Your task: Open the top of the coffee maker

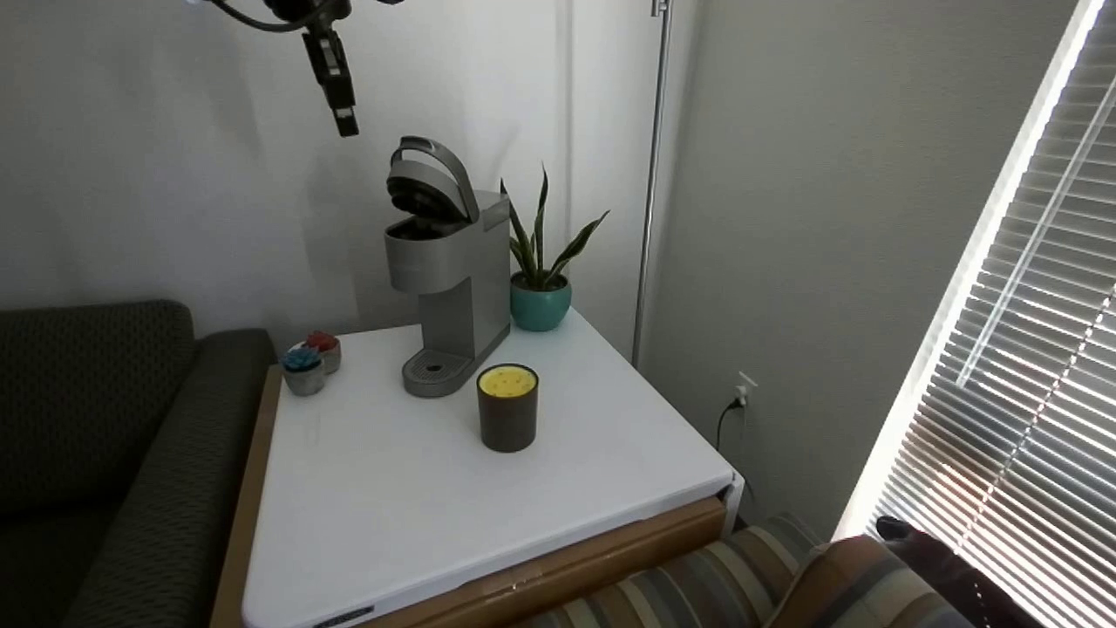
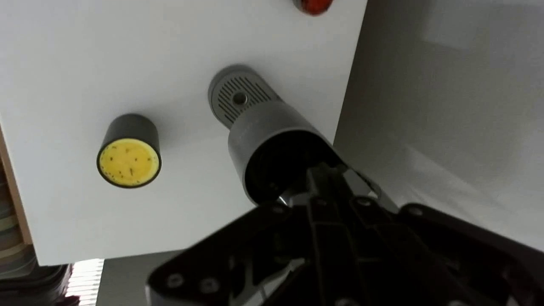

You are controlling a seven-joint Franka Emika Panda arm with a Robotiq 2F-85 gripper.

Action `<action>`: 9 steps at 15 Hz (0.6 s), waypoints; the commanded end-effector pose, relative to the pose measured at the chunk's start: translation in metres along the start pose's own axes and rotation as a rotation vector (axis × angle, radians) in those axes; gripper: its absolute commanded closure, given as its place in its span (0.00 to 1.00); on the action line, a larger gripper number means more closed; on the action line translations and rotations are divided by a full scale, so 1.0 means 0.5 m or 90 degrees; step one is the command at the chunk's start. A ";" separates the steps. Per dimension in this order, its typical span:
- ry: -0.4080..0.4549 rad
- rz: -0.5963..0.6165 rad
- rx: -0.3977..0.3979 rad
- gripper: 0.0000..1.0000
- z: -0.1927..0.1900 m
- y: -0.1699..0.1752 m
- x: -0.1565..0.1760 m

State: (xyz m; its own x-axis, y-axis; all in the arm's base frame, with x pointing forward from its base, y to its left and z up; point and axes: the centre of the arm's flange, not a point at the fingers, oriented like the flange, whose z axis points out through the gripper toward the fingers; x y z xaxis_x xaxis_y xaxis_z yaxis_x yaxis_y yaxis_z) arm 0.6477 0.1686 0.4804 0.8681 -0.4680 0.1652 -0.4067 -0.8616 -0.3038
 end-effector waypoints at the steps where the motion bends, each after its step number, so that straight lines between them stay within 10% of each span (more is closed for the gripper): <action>1: -0.116 -0.045 -0.022 0.66 -0.027 0.033 0.032; 9: -0.219 -0.060 -0.077 0.17 -0.044 0.073 0.066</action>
State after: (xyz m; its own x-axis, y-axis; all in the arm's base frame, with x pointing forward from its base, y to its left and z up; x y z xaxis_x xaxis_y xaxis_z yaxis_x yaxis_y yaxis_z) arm 0.6381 0.1263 0.4939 0.9381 -0.3312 -0.1011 -0.3449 -0.9195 -0.1887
